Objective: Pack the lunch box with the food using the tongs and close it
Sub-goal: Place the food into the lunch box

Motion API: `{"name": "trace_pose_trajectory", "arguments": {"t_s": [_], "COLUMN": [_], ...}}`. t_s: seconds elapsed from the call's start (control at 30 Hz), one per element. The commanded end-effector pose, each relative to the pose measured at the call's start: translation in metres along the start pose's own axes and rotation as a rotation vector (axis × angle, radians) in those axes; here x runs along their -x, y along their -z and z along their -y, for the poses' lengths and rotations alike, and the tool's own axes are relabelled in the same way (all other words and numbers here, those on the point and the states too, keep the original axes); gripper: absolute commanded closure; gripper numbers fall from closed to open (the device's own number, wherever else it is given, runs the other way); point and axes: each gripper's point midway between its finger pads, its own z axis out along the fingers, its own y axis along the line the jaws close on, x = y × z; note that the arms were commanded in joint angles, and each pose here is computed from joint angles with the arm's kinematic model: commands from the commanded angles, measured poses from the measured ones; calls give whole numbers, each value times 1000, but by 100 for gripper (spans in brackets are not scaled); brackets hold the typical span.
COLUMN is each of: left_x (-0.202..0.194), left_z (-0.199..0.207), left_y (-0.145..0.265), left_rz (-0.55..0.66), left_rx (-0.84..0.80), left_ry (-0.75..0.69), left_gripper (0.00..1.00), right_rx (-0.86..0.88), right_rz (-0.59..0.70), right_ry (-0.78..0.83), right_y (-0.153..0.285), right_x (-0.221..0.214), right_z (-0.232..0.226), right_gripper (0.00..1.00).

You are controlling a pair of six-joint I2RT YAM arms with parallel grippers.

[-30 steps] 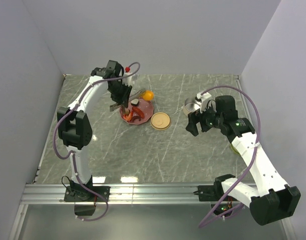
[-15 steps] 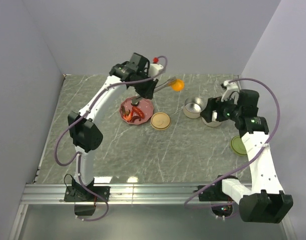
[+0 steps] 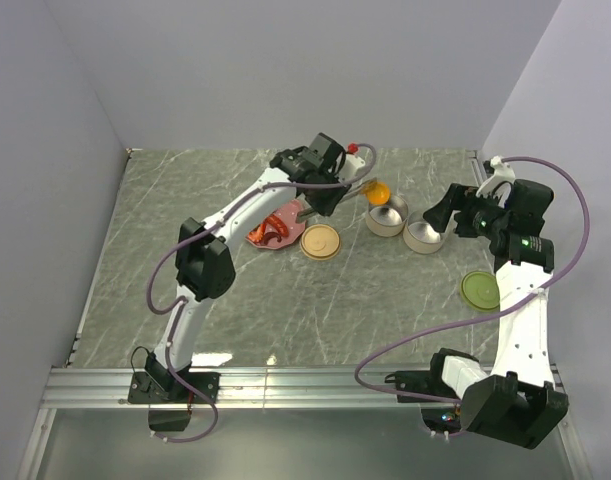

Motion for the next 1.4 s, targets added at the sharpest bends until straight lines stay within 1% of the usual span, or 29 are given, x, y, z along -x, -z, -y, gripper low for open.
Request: {"name": "trace_pose_trajectory", "arguments": {"t_s": [0.0,0.33,0.5,0.73,1.17,1.3,1.37], "left_x": [26,29,17,12,-2,-4,-4], "left_z": [0,27,33,39,55,56,56], "left_y": [5,-17,-34,-43,-55,-58,-58], "left_rz": [76,65,22,4,-53,-62,-62], "left_rx": [56,75,69,59,33,30,30], "left_ry": [-21,-113,-124,-139,-193,-201,-200], "left_gripper": [98,97,96,94,84,78,73], "right_rx": [27,29,25,24,28,31,30], "right_rz": [85,96,98,92,84,78,77], "right_ry": [27,17,25,37,28,25,25], "right_y": [7,8,10,11,8,6,6], "right_x": [29,28,27,24,22,20,20], "right_z": [-9,-9,-9,-8,-5,-4,-3], "right_gripper": [7,7,7,7,7,7,7]}}
